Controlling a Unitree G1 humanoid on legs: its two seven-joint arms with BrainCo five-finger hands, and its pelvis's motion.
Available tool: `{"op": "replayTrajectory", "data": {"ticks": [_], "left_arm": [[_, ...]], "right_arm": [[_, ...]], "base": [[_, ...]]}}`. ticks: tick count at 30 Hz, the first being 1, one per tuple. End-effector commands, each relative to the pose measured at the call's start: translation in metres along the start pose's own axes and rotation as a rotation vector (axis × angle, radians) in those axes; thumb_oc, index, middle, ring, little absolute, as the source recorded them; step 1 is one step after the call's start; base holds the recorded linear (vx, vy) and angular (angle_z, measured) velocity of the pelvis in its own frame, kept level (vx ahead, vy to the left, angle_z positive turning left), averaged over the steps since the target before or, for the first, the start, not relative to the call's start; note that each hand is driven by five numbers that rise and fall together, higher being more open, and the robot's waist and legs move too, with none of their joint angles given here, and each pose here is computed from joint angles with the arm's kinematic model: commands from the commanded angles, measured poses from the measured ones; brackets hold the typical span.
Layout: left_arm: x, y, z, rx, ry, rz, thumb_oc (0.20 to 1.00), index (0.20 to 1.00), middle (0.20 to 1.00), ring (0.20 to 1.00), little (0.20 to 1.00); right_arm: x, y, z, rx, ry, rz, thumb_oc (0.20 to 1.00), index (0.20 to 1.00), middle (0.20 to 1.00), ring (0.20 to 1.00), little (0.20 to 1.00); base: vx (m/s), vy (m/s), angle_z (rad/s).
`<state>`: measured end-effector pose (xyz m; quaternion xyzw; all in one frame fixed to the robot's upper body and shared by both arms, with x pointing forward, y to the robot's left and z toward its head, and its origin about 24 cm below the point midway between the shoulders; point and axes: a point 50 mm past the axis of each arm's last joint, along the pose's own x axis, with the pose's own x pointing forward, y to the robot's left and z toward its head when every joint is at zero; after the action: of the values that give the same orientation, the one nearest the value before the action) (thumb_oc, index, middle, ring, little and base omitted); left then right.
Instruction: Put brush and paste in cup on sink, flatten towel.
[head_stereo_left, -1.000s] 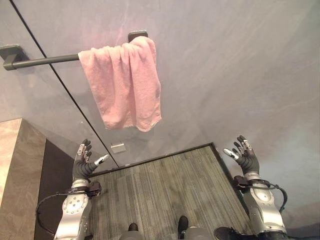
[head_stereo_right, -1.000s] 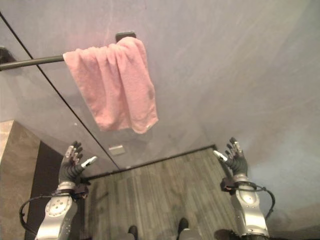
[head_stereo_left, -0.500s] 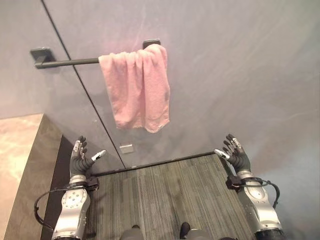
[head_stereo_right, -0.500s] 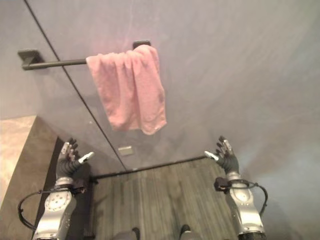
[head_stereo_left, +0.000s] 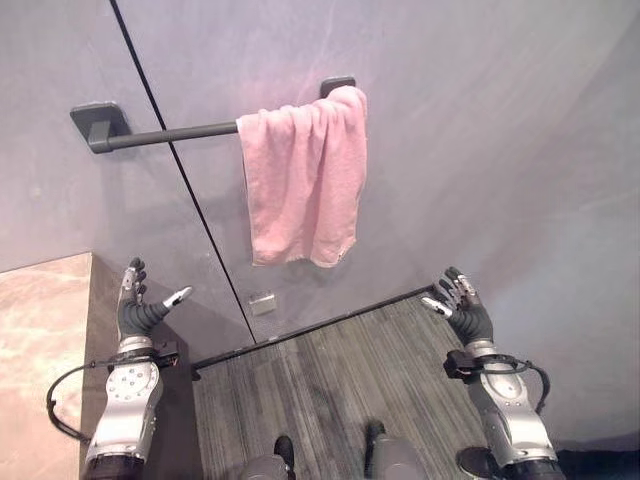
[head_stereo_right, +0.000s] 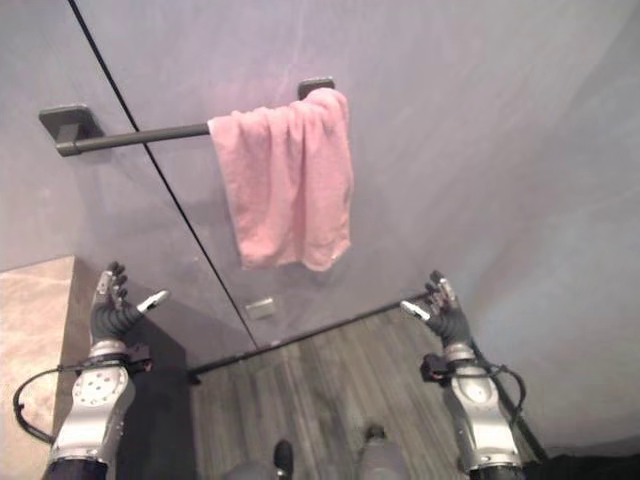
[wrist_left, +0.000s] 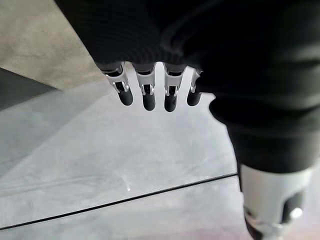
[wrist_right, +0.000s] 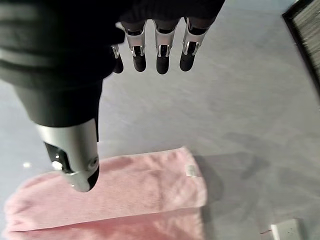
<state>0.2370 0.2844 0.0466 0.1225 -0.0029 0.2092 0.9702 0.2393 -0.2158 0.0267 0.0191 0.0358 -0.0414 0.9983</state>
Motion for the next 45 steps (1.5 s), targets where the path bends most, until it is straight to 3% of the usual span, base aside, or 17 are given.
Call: {"op": "replayTrajectory", "data": {"ticks": [1,19,45], "left_arm": [[0.004,0.007,0.027,0.007,-0.154,0.001,1.0,1.0,1.0,1.0,1.0],[0.009,-0.004,0.018,-0.035,-0.096,-0.076,1.0,1.0,1.0,1.0,1.0],[0.052,0.001,0.069,-0.018,-0.272,0.005,1.0,1.0,1.0,1.0,1.0]], "right_arm": [[0.014,-0.005,0.033,-0.012,-0.143,0.002,1.0,1.0,1.0,1.0,1.0],[0.015,-0.007,0.039,-0.001,-0.172,0.004,1.0,1.0,1.0,1.0,1.0],[0.022,0.002,0.044,0.022,-0.202,0.035,1.0,1.0,1.0,1.0,1.0]], "base": [[0.08,-0.058,0.04],[0.07,-0.032,-0.02],[-0.01,0.005,-0.05]]}}
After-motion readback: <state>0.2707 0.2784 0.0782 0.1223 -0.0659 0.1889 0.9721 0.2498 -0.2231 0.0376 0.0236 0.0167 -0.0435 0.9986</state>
